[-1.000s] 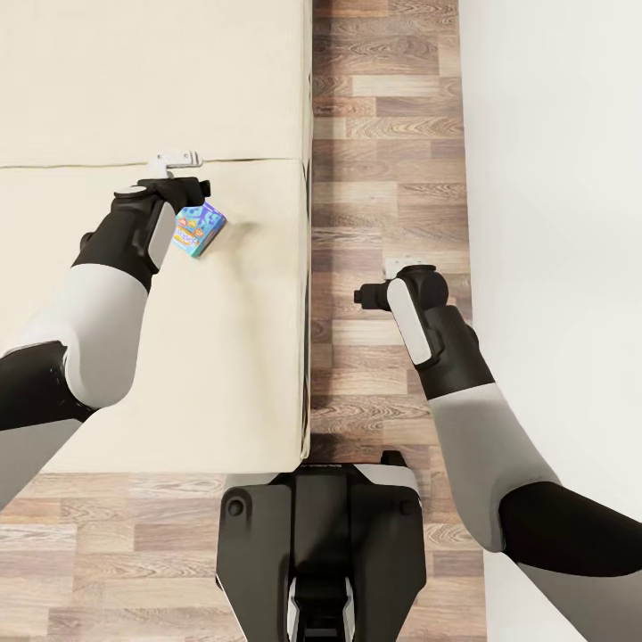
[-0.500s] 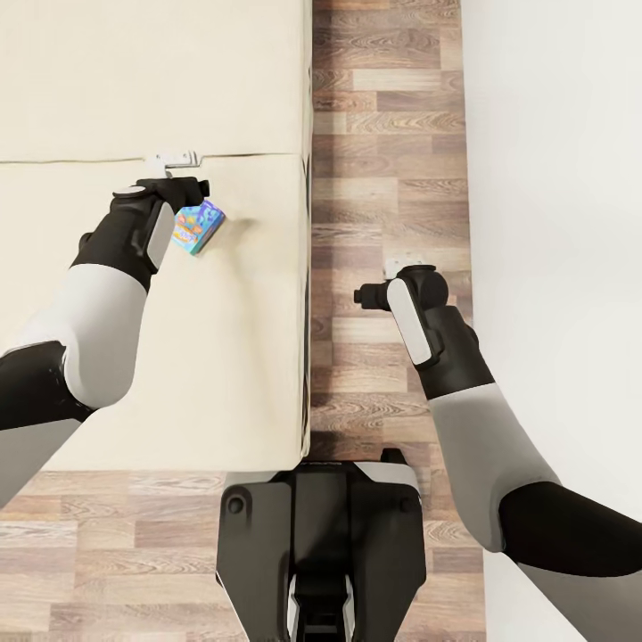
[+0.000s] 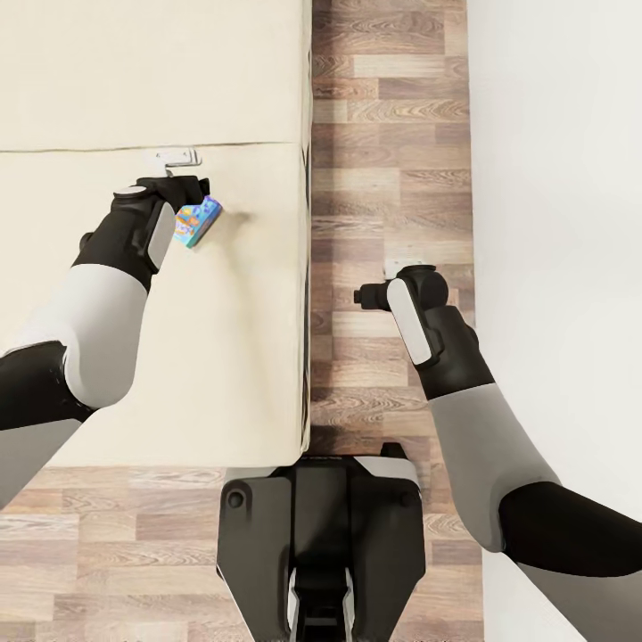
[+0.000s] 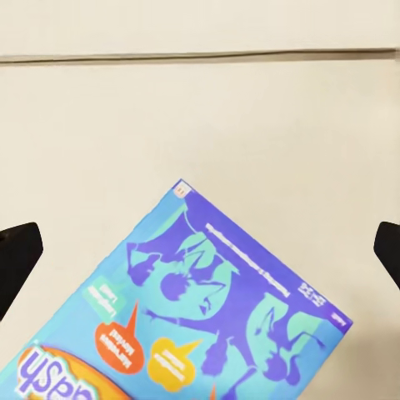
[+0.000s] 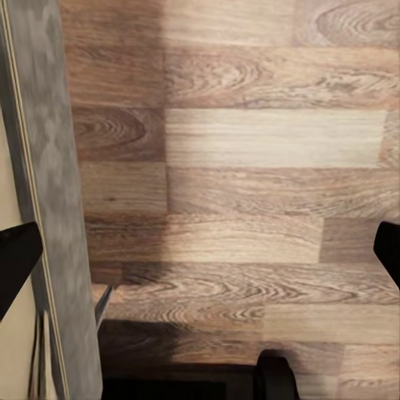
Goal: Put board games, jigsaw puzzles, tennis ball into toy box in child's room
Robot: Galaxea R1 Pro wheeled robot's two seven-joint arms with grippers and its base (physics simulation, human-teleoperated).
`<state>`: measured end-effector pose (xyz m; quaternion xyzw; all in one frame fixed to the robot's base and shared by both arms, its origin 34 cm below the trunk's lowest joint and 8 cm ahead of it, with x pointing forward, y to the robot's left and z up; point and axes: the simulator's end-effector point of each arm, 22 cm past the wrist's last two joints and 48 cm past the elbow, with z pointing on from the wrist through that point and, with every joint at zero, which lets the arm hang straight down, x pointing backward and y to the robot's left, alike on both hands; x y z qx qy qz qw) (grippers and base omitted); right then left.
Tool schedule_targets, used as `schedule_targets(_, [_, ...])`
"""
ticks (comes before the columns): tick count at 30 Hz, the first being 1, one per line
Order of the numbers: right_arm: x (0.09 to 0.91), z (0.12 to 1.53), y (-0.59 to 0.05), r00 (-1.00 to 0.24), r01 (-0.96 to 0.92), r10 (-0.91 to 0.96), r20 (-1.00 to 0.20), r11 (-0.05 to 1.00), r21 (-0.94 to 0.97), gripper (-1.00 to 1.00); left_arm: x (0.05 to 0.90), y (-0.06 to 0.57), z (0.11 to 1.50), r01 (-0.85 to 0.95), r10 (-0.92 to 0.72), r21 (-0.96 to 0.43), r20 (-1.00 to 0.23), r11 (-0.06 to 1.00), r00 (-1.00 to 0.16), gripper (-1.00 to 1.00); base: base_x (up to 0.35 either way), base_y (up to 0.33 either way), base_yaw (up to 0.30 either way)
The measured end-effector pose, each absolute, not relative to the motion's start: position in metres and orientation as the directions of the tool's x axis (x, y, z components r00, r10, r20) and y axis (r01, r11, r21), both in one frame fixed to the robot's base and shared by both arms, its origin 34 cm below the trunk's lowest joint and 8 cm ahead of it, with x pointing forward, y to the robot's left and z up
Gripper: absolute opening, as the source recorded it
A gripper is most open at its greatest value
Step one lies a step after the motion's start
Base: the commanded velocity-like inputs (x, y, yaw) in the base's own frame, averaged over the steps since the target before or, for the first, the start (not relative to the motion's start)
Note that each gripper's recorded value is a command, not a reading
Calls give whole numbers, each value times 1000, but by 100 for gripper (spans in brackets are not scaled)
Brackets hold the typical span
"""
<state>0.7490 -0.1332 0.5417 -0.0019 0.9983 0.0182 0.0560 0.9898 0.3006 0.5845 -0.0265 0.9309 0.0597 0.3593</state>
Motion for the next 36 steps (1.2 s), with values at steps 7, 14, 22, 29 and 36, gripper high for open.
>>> schedule_targets(7, [744,534,-133,-995,-5,-2,-100,999,36,100,988,301,578,-92,-4,93,-679,991,-734,100,0,0,0])
schedule_targets(14, [738,527,-133,-996,-5,-2,-89,999,36,100,984,303,568,-91,-3,96,-675,991,-738,100,0,0,0])
schedule_targets(22, [732,519,-133,-997,-5,-2,-76,999,36,100,979,304,557,-92,-3,98,-667,991,-745,100,0,0,0])
schedule_targets(29, [727,512,-133,-998,-4,-2,-65,999,36,100,973,305,547,-91,-3,100,-659,991,-752,100,0,0,0])
schedule_targets(36, [723,508,-133,-998,-4,-2,-59,999,36,100,974,306,545,-92,-1,101,-669,991,-743,100,0,0,0])
